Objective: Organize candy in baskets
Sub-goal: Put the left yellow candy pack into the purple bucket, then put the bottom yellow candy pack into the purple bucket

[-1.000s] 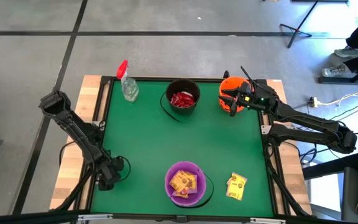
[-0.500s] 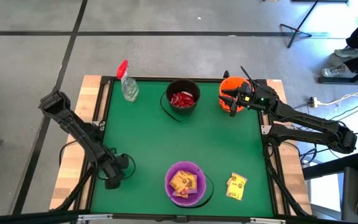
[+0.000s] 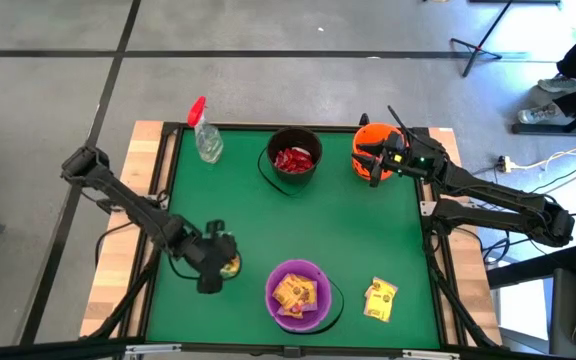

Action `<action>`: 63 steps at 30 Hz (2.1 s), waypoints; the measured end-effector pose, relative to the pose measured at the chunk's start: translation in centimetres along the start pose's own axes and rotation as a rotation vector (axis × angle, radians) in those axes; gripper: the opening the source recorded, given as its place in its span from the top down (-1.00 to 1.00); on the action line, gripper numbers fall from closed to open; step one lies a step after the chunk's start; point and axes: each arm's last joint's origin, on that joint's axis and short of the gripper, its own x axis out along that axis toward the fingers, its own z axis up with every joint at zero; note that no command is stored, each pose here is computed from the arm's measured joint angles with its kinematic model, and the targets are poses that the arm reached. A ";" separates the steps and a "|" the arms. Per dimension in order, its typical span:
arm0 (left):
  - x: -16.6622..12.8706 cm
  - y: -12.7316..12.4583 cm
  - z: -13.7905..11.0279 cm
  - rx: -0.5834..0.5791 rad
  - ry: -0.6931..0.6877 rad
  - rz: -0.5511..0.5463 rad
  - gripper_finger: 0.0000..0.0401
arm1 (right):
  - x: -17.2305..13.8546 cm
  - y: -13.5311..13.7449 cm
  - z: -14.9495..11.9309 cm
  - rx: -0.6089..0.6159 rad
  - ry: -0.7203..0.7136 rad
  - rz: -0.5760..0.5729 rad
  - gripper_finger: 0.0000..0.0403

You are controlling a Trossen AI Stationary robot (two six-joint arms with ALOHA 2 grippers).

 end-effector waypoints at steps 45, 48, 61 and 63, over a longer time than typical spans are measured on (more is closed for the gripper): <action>4.6 0.2 11.1 0.373 -0.553 -0.280 0.38 | 0.0 0.2 -0.1 0.058 0.018 0.052 0.12; 4.7 0.1 11.0 0.394 -0.547 -0.282 0.35 | 0.0 0.2 -0.1 0.077 0.015 0.059 0.12; 4.7 0.1 10.8 0.409 -0.479 -0.325 -0.04 | 0.0 0.2 0.2 0.118 -0.008 0.065 0.12; 4.3 0.0 11.1 0.410 -0.480 -0.324 -0.09 | 0.0 0.2 0.2 0.120 -0.007 0.072 0.12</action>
